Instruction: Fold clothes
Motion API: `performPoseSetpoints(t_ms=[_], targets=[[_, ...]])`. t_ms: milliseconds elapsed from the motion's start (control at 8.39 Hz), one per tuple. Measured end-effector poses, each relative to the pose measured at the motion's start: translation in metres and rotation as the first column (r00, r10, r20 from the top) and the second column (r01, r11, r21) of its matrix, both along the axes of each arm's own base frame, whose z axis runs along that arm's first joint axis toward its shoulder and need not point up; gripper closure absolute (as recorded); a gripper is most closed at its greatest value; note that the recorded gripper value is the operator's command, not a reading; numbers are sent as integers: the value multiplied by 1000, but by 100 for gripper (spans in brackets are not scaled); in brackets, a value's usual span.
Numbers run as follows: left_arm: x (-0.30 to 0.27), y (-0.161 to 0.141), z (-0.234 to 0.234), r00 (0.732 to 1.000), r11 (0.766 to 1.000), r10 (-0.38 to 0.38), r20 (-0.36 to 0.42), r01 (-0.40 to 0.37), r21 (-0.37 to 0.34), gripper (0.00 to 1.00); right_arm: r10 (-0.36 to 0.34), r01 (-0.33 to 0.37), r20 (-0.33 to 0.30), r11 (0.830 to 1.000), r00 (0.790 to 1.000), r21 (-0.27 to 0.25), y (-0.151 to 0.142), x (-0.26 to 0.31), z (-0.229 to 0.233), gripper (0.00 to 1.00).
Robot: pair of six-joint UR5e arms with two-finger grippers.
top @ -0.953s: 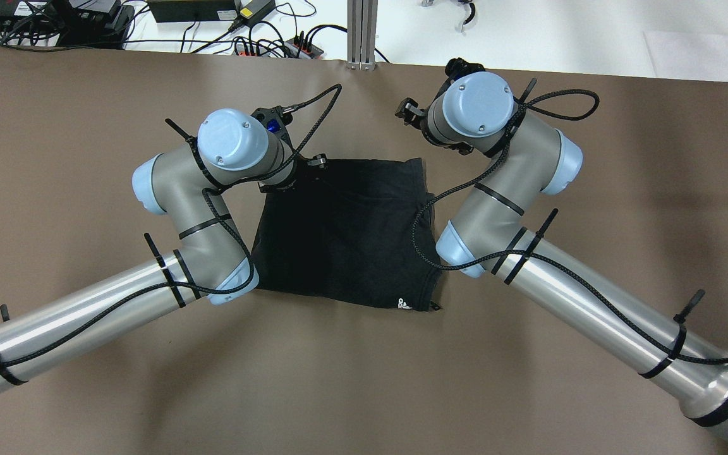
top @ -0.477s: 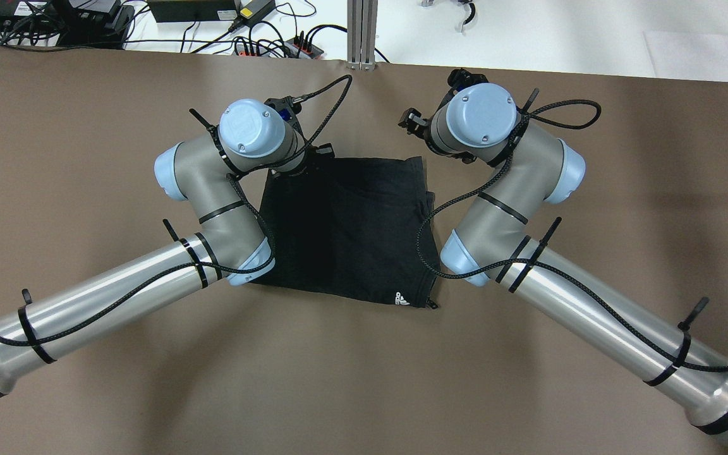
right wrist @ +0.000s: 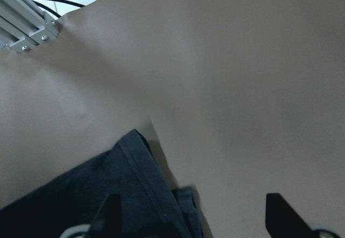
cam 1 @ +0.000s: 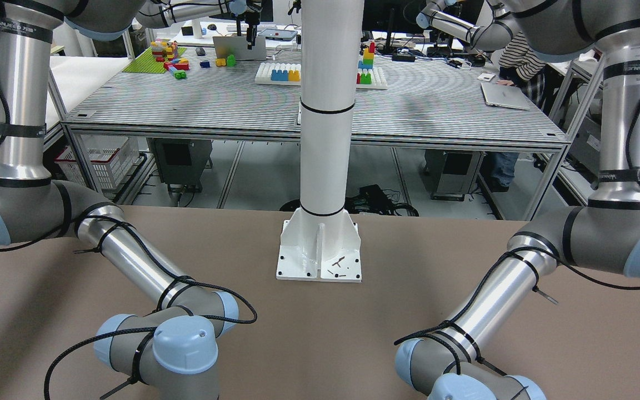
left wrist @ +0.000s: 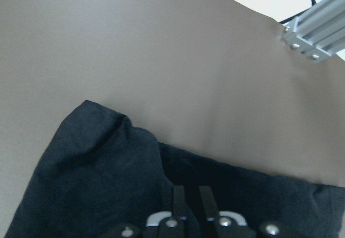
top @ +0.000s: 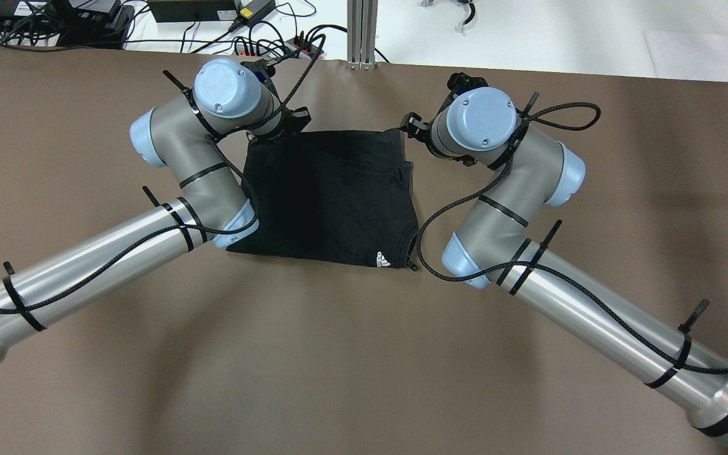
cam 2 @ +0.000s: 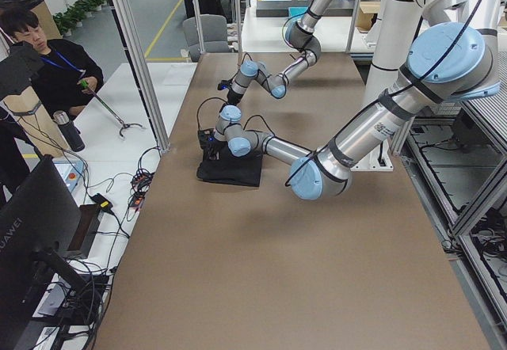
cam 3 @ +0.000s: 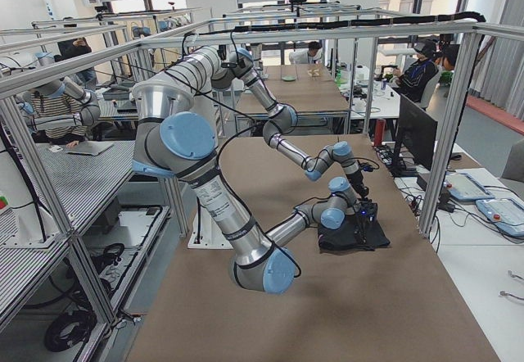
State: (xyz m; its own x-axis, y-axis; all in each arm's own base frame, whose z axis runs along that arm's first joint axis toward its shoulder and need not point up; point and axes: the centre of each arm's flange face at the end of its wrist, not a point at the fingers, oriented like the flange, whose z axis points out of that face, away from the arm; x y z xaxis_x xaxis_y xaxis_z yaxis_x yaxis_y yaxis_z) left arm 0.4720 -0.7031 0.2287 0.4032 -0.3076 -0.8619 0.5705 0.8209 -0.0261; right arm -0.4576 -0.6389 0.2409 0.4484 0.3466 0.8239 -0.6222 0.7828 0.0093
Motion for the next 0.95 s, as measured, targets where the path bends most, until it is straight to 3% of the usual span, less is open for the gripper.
performPoseSetpoints(t_ms=[119, 358, 596, 834, 953], targets=[[-10, 2, -13, 999, 1000, 17, -27, -17, 12, 6, -34, 34, -9, 999, 999, 3, 6, 5, 3, 6], [-55, -8, -14, 996, 999, 51, -72, -51, 6, 6, -131, 132, -112, 991, 985, 3, 9, 22, 20, 6], [-87, 1, 24, 995, 994, 94, -24, -93, 53, 6, -199, 205, -217, 979, 956, 4, 16, 55, 53, 6], [-161, 6, 104, 985, 981, 140, 98, -151, 119, 6, -265, 278, -323, 960, 909, -3, 18, 133, 116, 6], [-221, 3, 154, 971, 973, 151, 186, -180, 147, 6, -302, 329, -410, 944, 861, -3, 16, 192, 156, 6]])
